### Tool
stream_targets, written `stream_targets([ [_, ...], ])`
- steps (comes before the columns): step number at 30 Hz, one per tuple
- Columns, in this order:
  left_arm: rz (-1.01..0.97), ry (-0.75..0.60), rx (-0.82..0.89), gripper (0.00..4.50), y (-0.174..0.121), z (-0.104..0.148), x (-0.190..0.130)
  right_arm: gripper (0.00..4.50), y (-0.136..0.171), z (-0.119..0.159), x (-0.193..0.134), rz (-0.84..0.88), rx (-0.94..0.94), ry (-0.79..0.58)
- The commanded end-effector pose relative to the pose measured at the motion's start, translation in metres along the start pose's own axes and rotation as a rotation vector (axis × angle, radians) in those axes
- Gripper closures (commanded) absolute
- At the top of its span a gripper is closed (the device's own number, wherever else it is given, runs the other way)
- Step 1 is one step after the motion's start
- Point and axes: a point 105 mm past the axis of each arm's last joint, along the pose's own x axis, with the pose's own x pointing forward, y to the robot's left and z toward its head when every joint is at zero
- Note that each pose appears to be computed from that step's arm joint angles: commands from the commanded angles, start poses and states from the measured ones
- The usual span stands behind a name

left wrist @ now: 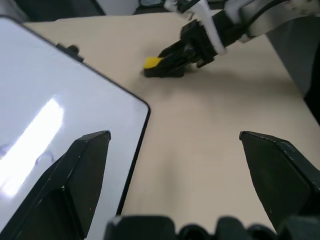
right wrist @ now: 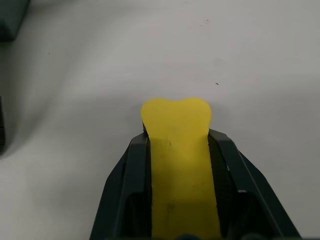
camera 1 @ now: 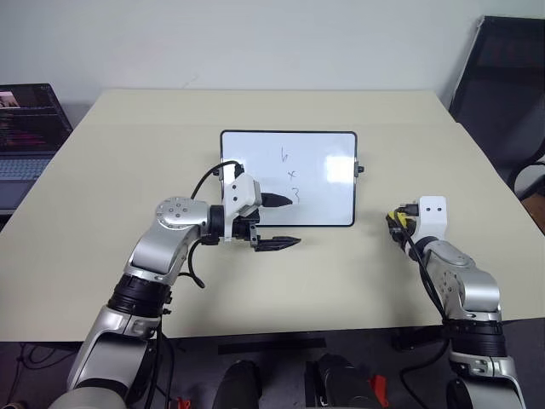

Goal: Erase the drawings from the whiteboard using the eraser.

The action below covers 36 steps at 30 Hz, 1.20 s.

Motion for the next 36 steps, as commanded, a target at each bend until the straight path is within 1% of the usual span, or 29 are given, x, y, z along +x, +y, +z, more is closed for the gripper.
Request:
stream_targets([
  [1,0.141,-0.037,-0.002,0.0,0.008,0.012,-0.012,3.36,0.01,0.022,-0.014,0.042,-0.09,-0.099],
  [5,0.295,-0.039,-0.061,0.0,0.01,0.011,-0.023,3.37,0.027,0.032,-0.032,0.101,-0.206,-0.175],
  [8,0.408,0.027,-0.066,0.0,0.017,0.007,-0.031,3.37,0.045,0.034,-0.044,0.186,-0.199,-0.186],
  [10,0.444,0.061,-0.058,0.0,0.019,0.005,-0.035,3.37,0.052,0.039,-0.048,0.221,-0.189,-0.195],
  [12,0.474,0.083,-0.05,0.0,0.023,0.006,-0.038,3.37,0.059,0.051,-0.05,0.252,-0.198,-0.224],
  [13,0.505,0.09,-0.05,0.0,0.028,0.008,-0.04,3.37,0.066,0.063,-0.05,0.277,-0.214,-0.255],
  [16,0.58,0.115,-0.045,0.0,0.043,0.011,-0.05,3.37,0.096,0.103,-0.045,0.374,-0.286,-0.356],
  [18,0.613,0.132,-0.042,0.0,0.049,0.009,-0.056,3.37,0.118,0.121,-0.039,0.425,-0.356,-0.404],
  [22,0.665,0.149,-0.029,0.0,0.059,0.007,-0.062,3.37,0.148,0.144,-0.022,0.472,-0.421,-0.453],
  [25,0.675,0.155,-0.019,0.0,0.062,0.008,-0.061,3.37,0.174,0.153,-0.009,0.523,-0.52,-0.47],
  [28,0.682,0.159,-0.017,0.0,0.063,0.009,-0.061,3.37,0.19,0.153,0.002,0.558,-0.586,-0.472],
  [36,0.667,0.173,-0.013,0.0,0.059,0.005,-0.06,3.37,0.2,0.163,0.031,0.526,-0.681,-0.48],
])
